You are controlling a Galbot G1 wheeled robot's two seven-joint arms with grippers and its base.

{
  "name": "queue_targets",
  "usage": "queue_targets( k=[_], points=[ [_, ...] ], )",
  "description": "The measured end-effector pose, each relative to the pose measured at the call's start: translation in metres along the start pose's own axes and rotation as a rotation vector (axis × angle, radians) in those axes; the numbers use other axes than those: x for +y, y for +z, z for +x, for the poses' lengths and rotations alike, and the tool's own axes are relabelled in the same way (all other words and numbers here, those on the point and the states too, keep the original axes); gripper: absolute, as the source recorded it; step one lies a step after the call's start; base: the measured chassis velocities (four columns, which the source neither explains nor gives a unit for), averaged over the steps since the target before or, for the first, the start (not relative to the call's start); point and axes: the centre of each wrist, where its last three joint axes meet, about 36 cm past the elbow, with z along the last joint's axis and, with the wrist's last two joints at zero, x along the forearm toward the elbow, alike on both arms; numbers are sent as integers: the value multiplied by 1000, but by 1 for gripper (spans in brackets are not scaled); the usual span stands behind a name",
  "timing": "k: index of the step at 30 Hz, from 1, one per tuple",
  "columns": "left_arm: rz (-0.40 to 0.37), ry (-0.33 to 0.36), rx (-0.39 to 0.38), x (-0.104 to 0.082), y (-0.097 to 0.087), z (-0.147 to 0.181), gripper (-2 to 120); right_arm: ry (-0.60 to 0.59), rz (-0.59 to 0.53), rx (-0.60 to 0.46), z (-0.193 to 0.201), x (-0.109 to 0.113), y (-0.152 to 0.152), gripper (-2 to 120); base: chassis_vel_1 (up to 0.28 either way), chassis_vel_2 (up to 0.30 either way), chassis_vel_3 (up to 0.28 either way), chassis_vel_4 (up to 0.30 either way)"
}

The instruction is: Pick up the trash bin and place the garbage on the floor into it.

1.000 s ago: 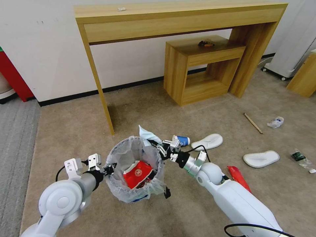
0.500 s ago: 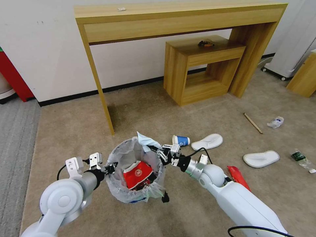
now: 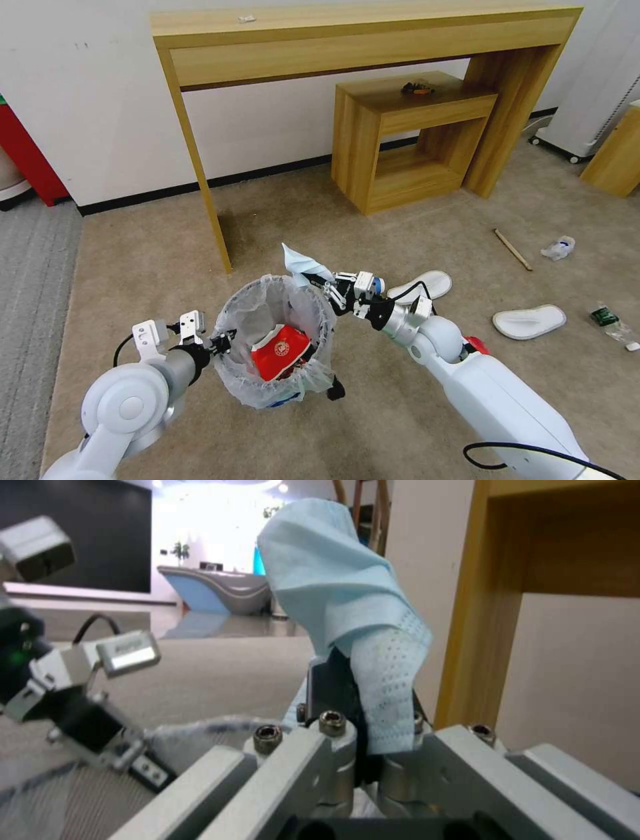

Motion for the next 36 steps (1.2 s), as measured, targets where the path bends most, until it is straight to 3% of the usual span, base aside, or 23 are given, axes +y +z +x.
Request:
queue_targets(
  k=[6,8,18,20,31,36],
  points=[
    [5,17,4,-4,3,4,0,11,-4,23,3,6,8,6,0,0,0,0],
    [7,24,5,-5,4,5,0,13,-5,27,3,7,10,17,0,0,0,0],
    [6,32,4,-8,3,3,0,-13,-15,29,-4,14,11,50,0,0,0,0],
    [8,38,4,-9,3,1,0,-21,-20,31,-6,18,13,62,0,0,0,0],
    [7,43,1,-11,1,-1,0,-33,-16,39,-7,17,14,98,0,0,0,0],
    [7,45,-2,-12,0,-2,0,-36,-17,42,-6,17,14,100,0,0,0,0]
  ],
)
